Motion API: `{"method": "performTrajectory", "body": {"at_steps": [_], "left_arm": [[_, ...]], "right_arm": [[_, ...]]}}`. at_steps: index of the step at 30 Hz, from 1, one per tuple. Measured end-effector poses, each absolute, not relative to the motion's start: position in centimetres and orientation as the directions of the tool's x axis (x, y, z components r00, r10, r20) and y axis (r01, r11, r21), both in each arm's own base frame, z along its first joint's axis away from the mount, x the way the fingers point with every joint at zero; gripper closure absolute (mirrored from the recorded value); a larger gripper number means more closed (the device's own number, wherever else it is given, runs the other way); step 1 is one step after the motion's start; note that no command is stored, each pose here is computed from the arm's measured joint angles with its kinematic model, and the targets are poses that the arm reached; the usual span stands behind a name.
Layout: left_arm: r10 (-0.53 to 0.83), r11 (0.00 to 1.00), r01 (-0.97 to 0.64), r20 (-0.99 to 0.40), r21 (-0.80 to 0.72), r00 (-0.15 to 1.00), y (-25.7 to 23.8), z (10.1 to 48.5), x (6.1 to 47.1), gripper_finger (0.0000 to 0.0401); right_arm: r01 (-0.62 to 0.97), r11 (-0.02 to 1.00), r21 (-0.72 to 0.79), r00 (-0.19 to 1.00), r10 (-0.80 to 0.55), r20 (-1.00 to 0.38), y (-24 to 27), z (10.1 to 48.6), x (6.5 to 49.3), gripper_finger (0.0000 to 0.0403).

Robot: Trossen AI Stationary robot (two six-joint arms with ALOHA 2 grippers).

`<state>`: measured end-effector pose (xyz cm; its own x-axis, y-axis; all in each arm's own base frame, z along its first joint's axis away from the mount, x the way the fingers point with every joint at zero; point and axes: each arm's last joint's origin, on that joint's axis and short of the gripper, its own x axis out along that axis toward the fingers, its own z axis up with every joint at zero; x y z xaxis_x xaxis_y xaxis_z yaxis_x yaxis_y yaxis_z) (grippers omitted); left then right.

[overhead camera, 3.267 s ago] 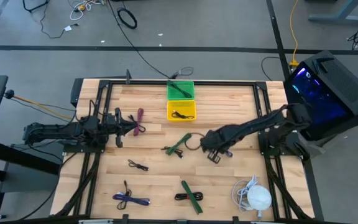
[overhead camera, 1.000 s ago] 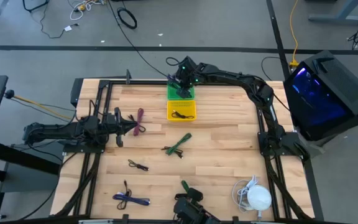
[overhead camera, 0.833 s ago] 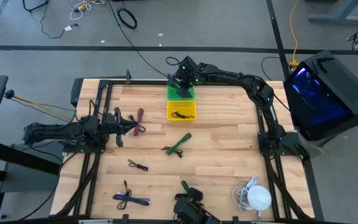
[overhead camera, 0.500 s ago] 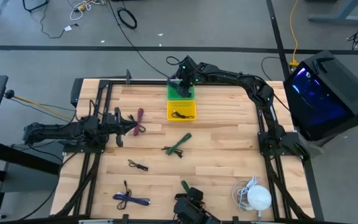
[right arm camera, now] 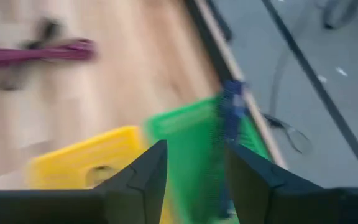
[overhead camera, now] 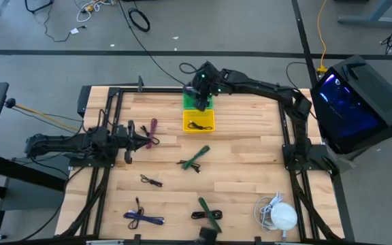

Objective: Pick & Place USB Port
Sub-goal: Put the middle green charger cable into the green basket

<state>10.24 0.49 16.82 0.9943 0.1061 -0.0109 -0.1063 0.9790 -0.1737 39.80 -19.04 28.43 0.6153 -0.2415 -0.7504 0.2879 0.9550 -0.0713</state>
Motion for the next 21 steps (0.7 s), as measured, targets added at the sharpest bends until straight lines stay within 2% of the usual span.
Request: {"method": "performTrajectory", "body": {"at_steps": [5,10,12,16,21], "left_arm": [[0.105,0.975,-0.117,-0.071,-0.191,0.992,0.5,18.4,10.9,0.0371],[0.103,0.987,-0.121,-0.167,-0.105,0.981,0.5,20.9,12.9,0.0371],[0.084,0.989,-0.109,-0.23,-0.097,0.969,0.5,21.6,14.2,0.0371],[-0.043,0.988,-0.01,-0.34,-0.151,0.94,0.1,22.3,17.4,0.0371],[-0.097,0.987,0.023,-0.465,-0.162,0.88,-0.8,22.0,21.8,0.0371]], "right_arm": [[0.142,0.989,-0.042,0.65,-0.125,-0.75,-12.7,30.8,40.4,0.0245],[0.047,0.998,-0.052,0.621,-0.07,-0.78,-7.1,31.7,40.4,0.0245],[0.053,0.995,-0.083,0.57,-0.099,-0.816,-5.5,31.4,40.1,0.0245],[0.109,0.975,-0.192,0.406,-0.22,-0.887,-3.5,30.6,38.9,0.0245],[0.222,0.915,-0.337,0.226,-0.384,-0.895,-2.4,30.5,37.0,0.0251]]}}
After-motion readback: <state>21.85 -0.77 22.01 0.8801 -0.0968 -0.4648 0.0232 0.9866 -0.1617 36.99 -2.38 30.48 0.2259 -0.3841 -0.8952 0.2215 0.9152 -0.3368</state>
